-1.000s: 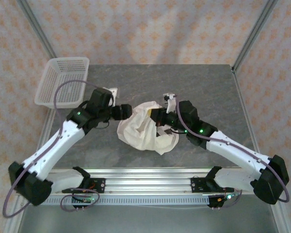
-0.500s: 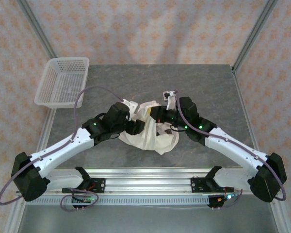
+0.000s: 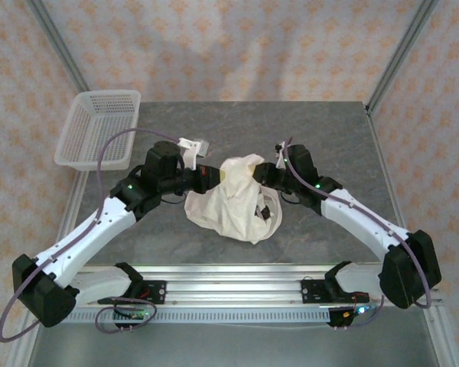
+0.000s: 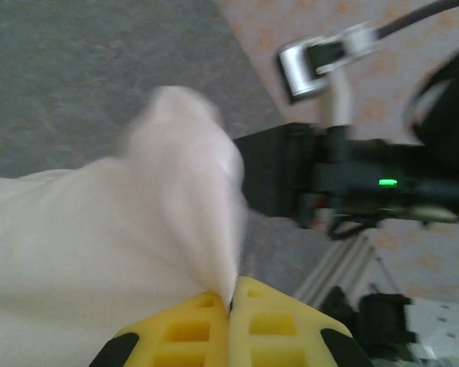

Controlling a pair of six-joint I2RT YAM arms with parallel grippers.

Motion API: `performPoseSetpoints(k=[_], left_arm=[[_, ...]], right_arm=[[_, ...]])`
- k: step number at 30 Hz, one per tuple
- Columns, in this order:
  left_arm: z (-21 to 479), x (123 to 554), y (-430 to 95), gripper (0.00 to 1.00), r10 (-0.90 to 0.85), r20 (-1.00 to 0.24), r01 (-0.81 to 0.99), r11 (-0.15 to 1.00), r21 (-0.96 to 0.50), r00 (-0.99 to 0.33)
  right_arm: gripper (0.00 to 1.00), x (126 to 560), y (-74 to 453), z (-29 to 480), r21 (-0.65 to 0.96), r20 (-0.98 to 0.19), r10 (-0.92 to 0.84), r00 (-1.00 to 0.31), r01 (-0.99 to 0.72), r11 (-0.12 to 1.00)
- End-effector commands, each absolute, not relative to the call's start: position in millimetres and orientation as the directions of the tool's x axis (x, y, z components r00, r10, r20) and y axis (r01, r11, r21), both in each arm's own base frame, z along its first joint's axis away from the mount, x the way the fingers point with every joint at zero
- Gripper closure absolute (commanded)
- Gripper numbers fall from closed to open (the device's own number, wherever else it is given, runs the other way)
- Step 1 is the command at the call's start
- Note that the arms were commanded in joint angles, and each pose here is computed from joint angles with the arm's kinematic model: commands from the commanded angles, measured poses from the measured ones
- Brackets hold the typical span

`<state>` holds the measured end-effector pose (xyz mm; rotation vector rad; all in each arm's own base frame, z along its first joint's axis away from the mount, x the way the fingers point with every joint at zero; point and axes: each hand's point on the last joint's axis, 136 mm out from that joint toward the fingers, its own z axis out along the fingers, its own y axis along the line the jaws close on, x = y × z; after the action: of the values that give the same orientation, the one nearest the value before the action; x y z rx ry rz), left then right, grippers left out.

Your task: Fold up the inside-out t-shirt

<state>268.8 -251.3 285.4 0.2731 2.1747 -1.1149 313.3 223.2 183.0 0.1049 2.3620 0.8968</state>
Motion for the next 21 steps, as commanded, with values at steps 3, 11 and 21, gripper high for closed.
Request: performPoseSetpoints(k=[3,11,21], left_arm=[[310.5,255.3,-253.6,1.00,-0.118,-0.630,0.481,0.543,-0.688,-0.768],[301.7,262.8,-260.0,1.00,-0.106,-0.616,0.474,0.541,-0.695,-0.781],[309.9,251.8,-255.4,1.00,-0.077,-0.647,0.515,0.538,-0.667,-0.758]], right_arm=[[0.60,291.6,198.3,211.9,0.580,-0.623,0.288,-0.728,-0.182,0.794],[0.56,223.7,259.6,257.1,0.387,-0.865,0.062,-0.499,-0.582,0.715],[0.55,254.2,327.7,220.6,0.280,-0.839,-0.172,-0.516,-0.681,0.677]])
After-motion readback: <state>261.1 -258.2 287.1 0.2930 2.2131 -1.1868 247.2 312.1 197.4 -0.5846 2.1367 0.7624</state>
